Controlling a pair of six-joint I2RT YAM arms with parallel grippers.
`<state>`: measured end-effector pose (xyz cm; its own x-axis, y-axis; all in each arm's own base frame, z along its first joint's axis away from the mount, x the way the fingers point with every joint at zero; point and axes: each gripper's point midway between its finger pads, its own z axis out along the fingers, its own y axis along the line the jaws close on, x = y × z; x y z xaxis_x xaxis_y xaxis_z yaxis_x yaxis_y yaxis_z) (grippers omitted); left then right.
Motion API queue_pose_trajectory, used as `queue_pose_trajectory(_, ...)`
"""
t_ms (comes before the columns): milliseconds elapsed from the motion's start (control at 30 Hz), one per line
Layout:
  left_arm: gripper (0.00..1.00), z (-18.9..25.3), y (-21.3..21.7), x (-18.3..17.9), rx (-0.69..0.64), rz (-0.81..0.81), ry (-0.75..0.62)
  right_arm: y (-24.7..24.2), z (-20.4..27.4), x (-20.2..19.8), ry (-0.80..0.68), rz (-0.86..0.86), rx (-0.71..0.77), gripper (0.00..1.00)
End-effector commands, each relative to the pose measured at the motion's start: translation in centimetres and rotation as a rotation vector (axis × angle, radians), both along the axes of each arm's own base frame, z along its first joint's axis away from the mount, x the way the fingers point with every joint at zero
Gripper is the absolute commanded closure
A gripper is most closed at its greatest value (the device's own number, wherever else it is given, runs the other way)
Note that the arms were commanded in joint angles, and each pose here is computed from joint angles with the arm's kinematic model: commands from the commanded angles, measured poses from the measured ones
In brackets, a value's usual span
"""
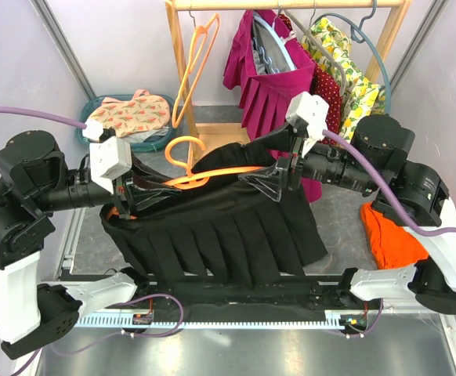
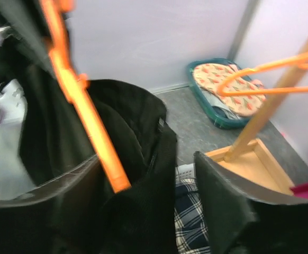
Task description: Remove the skirt from the hanger
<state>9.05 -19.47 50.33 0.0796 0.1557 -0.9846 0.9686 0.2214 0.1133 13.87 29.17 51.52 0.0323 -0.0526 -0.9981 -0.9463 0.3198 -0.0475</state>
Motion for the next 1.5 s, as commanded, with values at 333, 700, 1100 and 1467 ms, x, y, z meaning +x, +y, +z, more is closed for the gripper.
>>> queue_pose_trajectory(333, 0.98, 0.1, 1.2, 2.0, 0.036, 0.106, -0.125, -4.3, 3.5, 2.0, -0.053, -0.232, 0.162, 0.08)
queue_pose_trajectory(700, 0.98, 0.1, 1.3, 2.0, 0.037, 0.112, -0.127, -2.9, 2.7, 2.7, -0.021, -0.227, 0.146, 0.11)
queue_pose_trajectory(1100, 0.98, 0.3, 1.4, 1.6, 0.028, 0.104, -0.128, -0.8, 1.5, 4.9, 0.034, -0.277, 0.120, 0.68)
queue_pose_trajectory(1467, 0.98, -1.0, -1.0, 6.5, 0.059, 0.181, -0.035, 0.5, 10.6, 5.1, 0.003, -0.245, 0.323, 0.96)
